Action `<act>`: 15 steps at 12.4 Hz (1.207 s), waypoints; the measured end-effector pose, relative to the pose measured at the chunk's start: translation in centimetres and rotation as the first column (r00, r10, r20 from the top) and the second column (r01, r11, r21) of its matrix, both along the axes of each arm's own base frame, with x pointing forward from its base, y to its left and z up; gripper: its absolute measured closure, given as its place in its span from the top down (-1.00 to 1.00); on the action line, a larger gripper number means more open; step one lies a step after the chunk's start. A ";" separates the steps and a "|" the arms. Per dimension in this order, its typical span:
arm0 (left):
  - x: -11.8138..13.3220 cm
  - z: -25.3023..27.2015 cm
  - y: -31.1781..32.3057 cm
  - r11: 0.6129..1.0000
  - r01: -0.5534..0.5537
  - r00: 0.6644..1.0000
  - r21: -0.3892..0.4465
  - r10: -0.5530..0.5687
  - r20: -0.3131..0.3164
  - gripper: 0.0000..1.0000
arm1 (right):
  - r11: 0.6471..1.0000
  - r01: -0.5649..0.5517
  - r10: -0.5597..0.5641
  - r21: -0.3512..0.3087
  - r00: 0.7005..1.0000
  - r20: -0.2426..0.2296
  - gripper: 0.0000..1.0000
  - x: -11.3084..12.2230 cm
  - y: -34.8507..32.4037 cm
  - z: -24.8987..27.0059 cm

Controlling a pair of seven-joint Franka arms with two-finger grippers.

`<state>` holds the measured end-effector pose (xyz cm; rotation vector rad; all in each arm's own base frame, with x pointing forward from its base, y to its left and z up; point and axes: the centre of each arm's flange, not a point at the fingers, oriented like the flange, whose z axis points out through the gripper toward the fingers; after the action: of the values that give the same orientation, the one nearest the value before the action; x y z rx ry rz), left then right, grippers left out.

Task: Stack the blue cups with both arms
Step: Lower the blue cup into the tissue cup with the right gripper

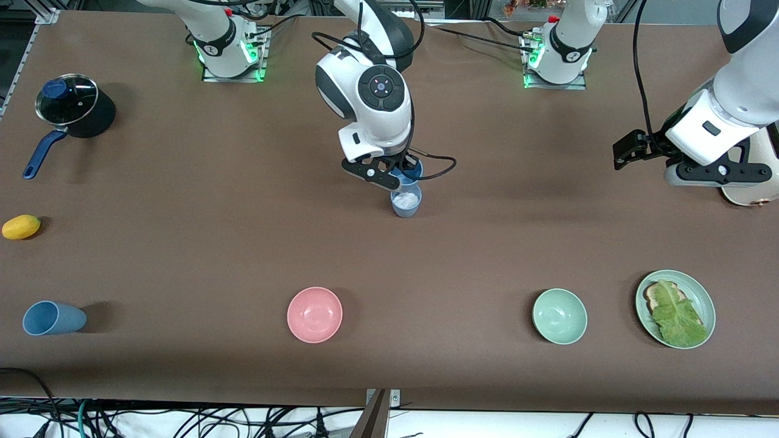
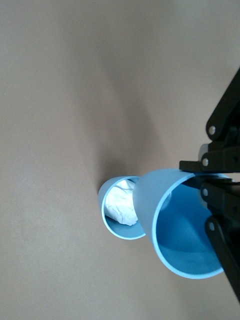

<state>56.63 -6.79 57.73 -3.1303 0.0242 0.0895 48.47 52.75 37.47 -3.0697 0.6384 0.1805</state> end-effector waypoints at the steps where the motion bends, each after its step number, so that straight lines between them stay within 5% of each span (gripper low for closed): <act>1: 0.0 0.0 0.0 1.000 0.000 1.000 0.000 0.000 0.000 1.00 | 1.000 -0.002 0.002 0.000 1.000 0.001 -0.90 -0.1 0.1 0.0; 15: 0.0 0.0 0.0 1.000 0.000 1.000 0.000 0.000 0.000 1.00 | 1.000 0.002 -0.002 0.008 1.000 0.031 -0.90 0.5 0.0 0.2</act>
<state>56.63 -6.79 57.73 -3.1303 0.0242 0.0895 49.01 52.73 37.65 -3.0572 0.6381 0.1348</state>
